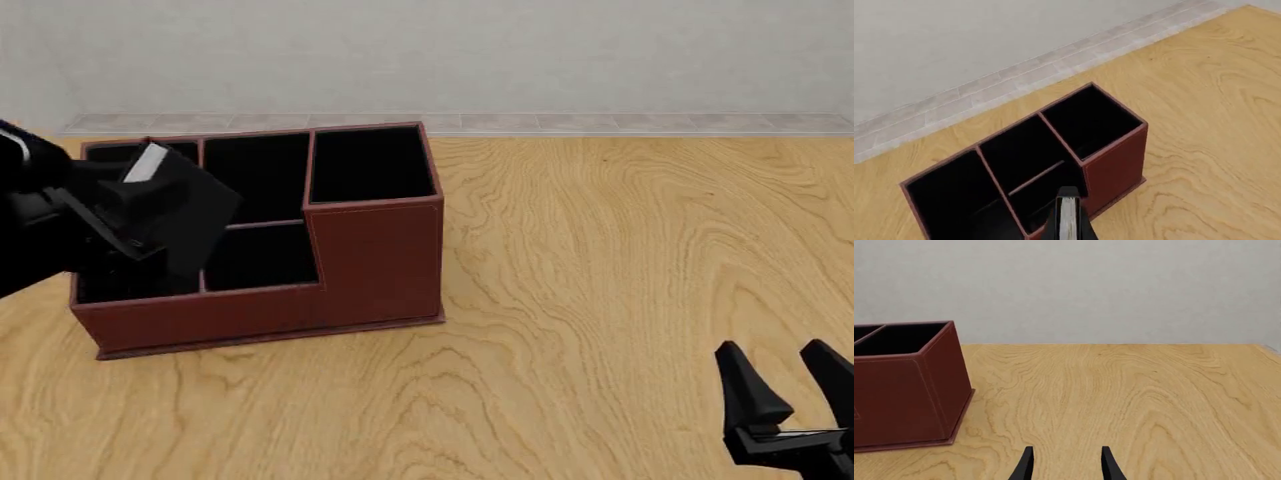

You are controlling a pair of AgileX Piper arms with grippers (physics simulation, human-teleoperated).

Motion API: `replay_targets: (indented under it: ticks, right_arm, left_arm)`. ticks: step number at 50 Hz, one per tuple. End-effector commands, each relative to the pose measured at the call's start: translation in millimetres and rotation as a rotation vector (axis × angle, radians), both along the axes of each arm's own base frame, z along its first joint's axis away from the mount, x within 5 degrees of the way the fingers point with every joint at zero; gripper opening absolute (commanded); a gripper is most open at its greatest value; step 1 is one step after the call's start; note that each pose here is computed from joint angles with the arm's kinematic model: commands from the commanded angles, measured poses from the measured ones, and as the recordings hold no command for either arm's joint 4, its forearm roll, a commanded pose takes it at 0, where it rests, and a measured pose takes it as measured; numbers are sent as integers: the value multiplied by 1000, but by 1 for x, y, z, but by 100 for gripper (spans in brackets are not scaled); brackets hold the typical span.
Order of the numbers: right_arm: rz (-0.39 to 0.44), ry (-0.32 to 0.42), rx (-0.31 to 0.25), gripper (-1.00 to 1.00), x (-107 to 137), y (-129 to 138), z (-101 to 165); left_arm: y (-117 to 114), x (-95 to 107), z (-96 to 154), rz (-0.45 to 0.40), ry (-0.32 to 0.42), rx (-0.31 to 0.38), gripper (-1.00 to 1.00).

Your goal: Pick up the book and place it in the left compartment of the caddy.

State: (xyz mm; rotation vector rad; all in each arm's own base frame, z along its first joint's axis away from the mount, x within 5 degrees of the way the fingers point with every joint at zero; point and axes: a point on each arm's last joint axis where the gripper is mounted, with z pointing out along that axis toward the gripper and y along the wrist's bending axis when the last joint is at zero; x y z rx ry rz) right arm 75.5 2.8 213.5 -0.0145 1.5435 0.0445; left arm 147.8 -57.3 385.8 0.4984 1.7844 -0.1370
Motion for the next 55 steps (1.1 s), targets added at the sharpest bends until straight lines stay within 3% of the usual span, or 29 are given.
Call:
replay_targets:
  ticks: [1, 13, 29, 38, 42, 46, 55]
  right_arm:
    - [-2, -2, 4, 100, 0, 0, 0]
    - [-3, 0, 6, 100, 0, 0, 0]
    - [-5, 0, 11, 100, 0, 0, 0]
    - [-5, 0, 11, 100, 0, 0, 0]
    - [-6, 0, 11, 100, 0, 0, 0]
    - [-5, 1, 9, 100, 1, 0, 0]
    - [-4, 4, 7, 100, 2, 0, 0]
  left_arm:
    - [13, 12, 15, 94, -30, 10, -100]
    - [25, 28, 23, 181, -23, 13, -100]
    - [33, 34, 27, 227, -36, 40, -100]
    - [36, 46, 17, 251, 11, 43, -100]
    - [41, 57, 11, 277, 34, 53, -100]
    - [49, 77, -2, 316, 109, 74, -100]
    - [61, 95, -9, 369, 140, 68, -100]
